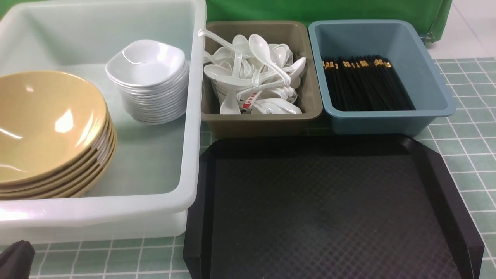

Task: On blue table put chopsticks spoon bowls plates into blue grey white boxes.

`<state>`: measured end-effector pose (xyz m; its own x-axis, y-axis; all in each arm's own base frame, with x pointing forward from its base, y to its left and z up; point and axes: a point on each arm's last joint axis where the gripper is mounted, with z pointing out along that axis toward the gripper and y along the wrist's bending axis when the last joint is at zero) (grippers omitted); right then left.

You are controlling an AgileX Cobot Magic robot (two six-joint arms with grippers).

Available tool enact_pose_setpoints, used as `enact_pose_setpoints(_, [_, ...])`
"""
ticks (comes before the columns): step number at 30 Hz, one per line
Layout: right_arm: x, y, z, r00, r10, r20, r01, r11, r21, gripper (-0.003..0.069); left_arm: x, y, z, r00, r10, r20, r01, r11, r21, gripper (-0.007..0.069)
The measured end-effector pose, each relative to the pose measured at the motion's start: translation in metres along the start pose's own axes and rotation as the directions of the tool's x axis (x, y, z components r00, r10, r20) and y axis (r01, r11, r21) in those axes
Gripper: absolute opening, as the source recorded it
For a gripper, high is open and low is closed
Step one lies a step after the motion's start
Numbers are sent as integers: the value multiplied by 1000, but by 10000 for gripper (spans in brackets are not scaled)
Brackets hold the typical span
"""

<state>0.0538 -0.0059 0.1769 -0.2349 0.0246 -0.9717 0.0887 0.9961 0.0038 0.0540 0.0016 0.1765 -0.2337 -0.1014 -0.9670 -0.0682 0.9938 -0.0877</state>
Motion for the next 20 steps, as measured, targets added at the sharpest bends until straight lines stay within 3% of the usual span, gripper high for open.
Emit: enact_pose_setpoints(20, [0,0,0,1000,0,0,0,1000,0,99,0,0,0,1000,0,0,0,1000,0,-13])
